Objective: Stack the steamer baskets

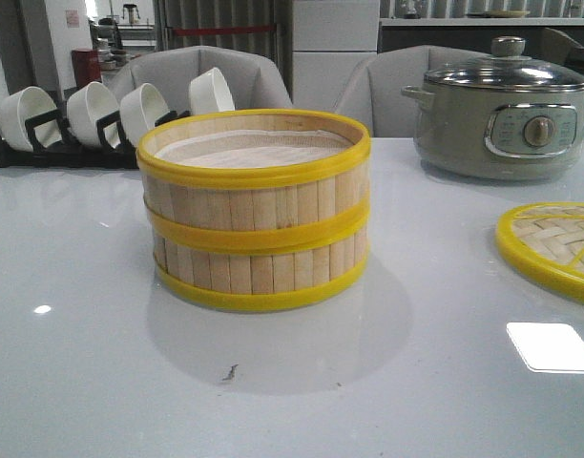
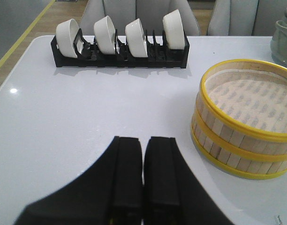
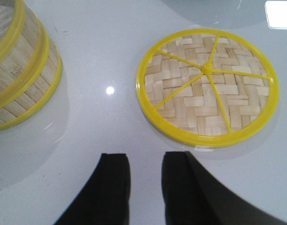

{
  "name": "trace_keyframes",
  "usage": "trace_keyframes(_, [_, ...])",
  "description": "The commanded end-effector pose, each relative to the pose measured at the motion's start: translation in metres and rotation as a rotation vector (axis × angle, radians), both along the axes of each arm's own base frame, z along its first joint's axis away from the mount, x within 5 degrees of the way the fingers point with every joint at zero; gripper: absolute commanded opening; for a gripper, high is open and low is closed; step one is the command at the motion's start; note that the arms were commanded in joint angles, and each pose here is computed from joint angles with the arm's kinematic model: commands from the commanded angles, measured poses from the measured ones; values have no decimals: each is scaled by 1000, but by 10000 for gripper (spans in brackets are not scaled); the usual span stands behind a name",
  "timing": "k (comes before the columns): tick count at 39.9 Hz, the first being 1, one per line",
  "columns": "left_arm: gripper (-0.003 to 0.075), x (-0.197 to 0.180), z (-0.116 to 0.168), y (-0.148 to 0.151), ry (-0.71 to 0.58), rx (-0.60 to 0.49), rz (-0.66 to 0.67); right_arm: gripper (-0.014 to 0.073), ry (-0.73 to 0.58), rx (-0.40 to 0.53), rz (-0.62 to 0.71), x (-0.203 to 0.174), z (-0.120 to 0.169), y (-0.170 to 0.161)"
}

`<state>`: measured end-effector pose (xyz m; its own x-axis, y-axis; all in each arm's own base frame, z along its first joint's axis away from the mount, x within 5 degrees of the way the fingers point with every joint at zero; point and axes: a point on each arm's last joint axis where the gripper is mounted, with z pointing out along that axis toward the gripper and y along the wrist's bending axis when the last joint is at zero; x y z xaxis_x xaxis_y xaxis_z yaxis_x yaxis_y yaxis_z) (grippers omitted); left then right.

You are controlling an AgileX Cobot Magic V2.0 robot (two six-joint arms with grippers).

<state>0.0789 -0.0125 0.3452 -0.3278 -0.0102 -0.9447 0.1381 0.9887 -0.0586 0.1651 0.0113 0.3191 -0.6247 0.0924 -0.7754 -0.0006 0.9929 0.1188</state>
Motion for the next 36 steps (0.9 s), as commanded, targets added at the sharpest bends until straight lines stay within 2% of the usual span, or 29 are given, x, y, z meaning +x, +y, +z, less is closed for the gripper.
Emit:
trace_keyframes(1, [85, 1, 16, -1, -105, -25, -5, 322, -91, -6, -3, 16, 19, 0])
trace_keyframes(10, [85, 1, 16, -1, -105, -25, -5, 322, -27, -42, -18, 64, 10, -3])
trace_keyframes(18, [85, 1, 16, -1, -105, -25, -5, 322, 64, -44, -91, 115, -3, -23])
trace_keyframes(26, [85, 1, 16, -1, -105, -25, -5, 322, 106, -41, -138, 153, -14, -40])
trace_keyframes(36, [85, 1, 16, -1, -105, -25, -5, 322, 155, -41, -137, 191, -30, -44])
